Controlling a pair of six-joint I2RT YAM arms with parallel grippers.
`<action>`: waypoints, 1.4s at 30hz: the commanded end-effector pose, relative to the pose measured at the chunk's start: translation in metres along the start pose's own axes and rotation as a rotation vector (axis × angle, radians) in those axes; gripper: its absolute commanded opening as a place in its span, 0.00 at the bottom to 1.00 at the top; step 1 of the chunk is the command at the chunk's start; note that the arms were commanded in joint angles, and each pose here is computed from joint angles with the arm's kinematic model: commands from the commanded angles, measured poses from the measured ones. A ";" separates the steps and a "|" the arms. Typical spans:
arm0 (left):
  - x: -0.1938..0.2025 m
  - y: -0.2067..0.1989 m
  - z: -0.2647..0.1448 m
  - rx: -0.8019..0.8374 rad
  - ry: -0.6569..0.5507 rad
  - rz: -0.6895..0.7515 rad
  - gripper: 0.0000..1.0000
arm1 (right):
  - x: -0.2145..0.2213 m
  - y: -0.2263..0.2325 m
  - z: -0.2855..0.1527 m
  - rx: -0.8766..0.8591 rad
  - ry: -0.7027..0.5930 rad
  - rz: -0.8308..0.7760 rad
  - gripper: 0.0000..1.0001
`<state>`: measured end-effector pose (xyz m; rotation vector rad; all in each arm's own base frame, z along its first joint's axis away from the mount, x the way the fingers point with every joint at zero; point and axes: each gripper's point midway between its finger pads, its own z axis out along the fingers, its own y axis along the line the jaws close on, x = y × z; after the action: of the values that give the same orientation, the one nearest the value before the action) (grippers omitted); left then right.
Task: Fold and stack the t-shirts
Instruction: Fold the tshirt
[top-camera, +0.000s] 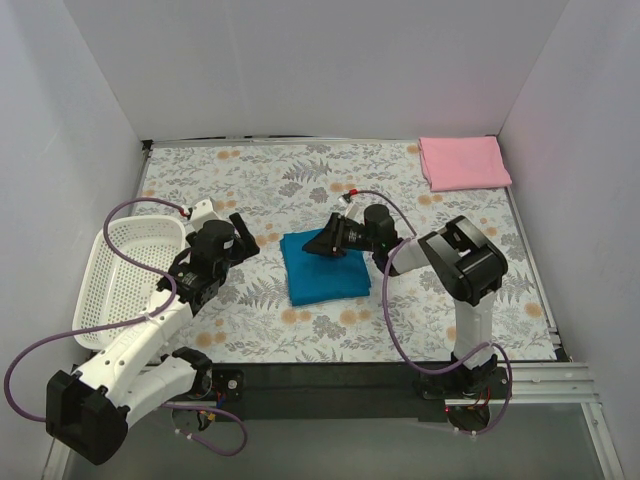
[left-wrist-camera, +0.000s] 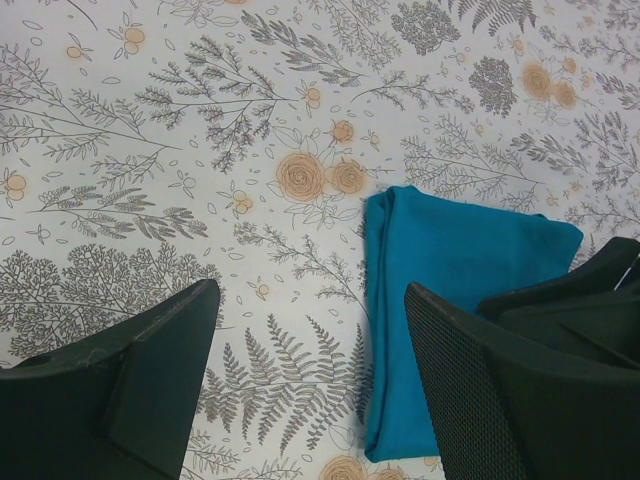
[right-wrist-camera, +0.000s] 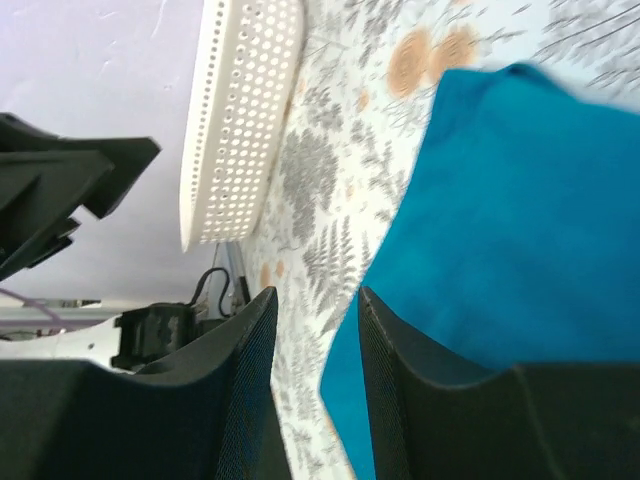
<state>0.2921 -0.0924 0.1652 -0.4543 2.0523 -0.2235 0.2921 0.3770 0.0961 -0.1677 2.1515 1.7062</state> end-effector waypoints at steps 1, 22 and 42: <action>-0.003 0.002 0.001 -0.005 -0.013 0.006 0.74 | -0.003 -0.041 0.004 0.075 -0.008 0.042 0.45; 0.012 -0.014 0.004 0.090 0.061 0.033 0.73 | -0.075 -0.053 -0.041 0.061 -0.124 0.013 0.44; 0.043 -0.051 0.003 0.290 0.196 0.141 0.73 | -0.105 -0.068 -0.112 0.235 -0.179 -0.049 0.44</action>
<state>0.2914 -0.1377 0.1482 -0.2254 2.1703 -0.4199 0.3889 0.2532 0.0667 0.0872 2.1851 1.4973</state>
